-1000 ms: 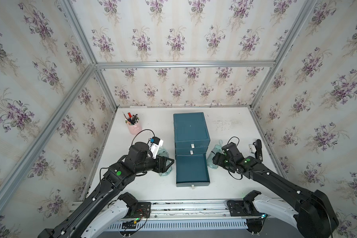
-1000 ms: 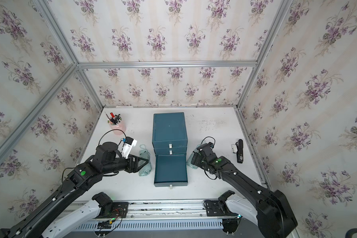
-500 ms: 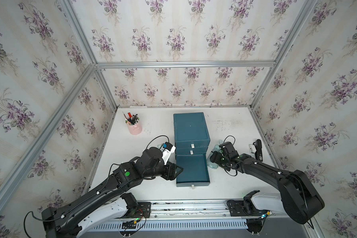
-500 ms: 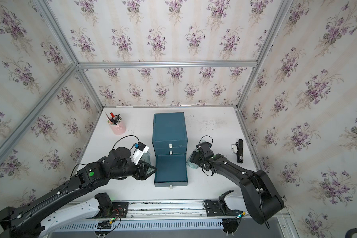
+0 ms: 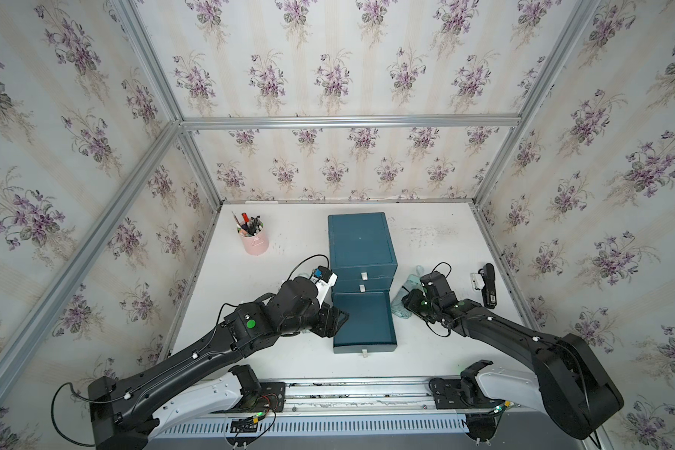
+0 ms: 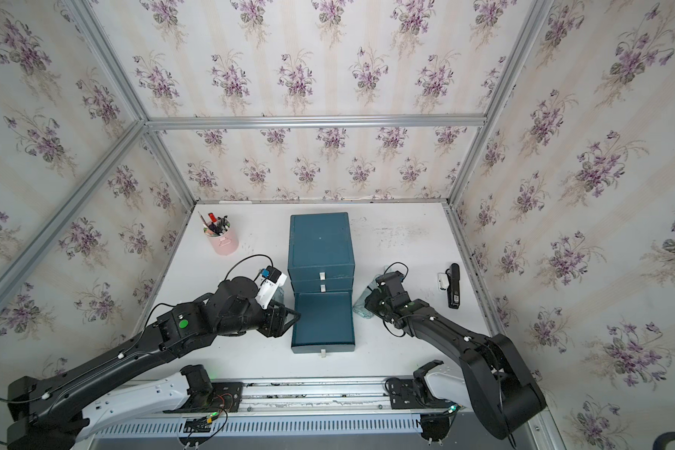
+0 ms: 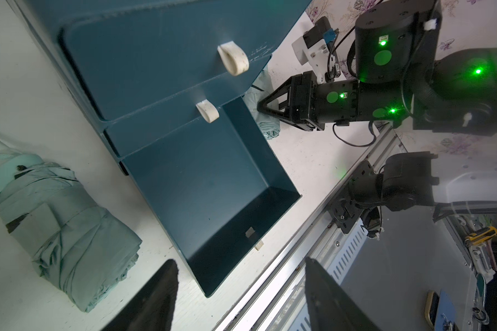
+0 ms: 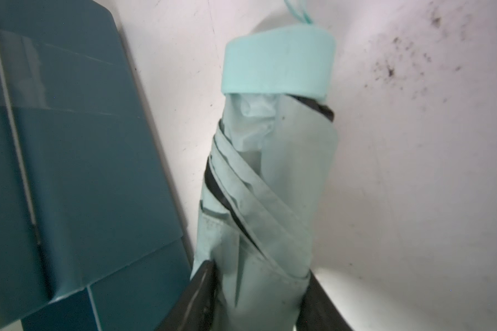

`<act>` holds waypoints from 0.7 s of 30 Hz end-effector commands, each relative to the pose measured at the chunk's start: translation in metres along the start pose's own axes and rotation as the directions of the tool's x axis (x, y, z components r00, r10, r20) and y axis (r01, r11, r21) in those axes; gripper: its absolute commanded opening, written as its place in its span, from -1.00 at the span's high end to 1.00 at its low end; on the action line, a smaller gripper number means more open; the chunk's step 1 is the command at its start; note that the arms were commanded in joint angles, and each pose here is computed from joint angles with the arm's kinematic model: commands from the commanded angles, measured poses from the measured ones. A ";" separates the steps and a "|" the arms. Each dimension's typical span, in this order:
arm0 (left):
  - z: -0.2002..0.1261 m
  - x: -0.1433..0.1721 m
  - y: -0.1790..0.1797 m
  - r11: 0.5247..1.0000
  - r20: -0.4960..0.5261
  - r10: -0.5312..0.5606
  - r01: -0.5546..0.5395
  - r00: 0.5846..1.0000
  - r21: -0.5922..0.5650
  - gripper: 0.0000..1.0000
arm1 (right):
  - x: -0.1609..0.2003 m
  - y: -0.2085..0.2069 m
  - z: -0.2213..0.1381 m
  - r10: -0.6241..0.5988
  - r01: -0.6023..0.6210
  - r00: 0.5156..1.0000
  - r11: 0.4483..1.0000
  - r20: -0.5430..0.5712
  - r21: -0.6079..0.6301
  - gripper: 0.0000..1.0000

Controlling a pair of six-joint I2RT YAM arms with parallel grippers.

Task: Place the umbrella in the drawer by color
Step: Pick up the umbrella from the center of the board.

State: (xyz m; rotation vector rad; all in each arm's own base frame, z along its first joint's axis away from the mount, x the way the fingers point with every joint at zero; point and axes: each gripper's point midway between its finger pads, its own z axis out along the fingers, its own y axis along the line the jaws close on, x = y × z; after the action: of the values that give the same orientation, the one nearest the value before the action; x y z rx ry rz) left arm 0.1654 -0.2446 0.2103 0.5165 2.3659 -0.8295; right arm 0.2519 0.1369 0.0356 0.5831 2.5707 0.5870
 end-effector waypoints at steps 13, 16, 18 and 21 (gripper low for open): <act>0.001 -0.006 -0.007 1.000 0.028 0.002 -0.003 1.000 0.031 -0.40 | -0.008 -0.006 -0.026 -0.040 0.038 0.998 0.999 0.058 0.033 1.00; -0.002 -0.010 -0.012 0.999 0.039 0.000 -0.002 0.999 0.049 -0.44 | -0.016 -0.005 -0.045 -0.053 0.050 0.993 0.998 0.104 0.039 1.00; -0.007 -0.015 -0.015 0.998 0.060 -0.006 0.002 0.998 0.064 -0.50 | -0.024 0.001 -0.065 -0.075 0.072 0.987 0.997 0.144 0.024 1.00; -0.013 -0.022 -0.020 0.996 0.100 -0.011 0.003 0.995 0.086 -0.60 | -0.034 0.012 -0.102 -0.113 0.117 0.971 0.993 0.209 -0.009 1.00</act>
State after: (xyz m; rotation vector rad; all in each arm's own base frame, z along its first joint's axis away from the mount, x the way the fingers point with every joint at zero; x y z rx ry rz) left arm 0.1644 -0.2493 0.2248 0.5019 2.3105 -0.8905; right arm 0.2396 0.1125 0.1174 0.5096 2.4046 0.5602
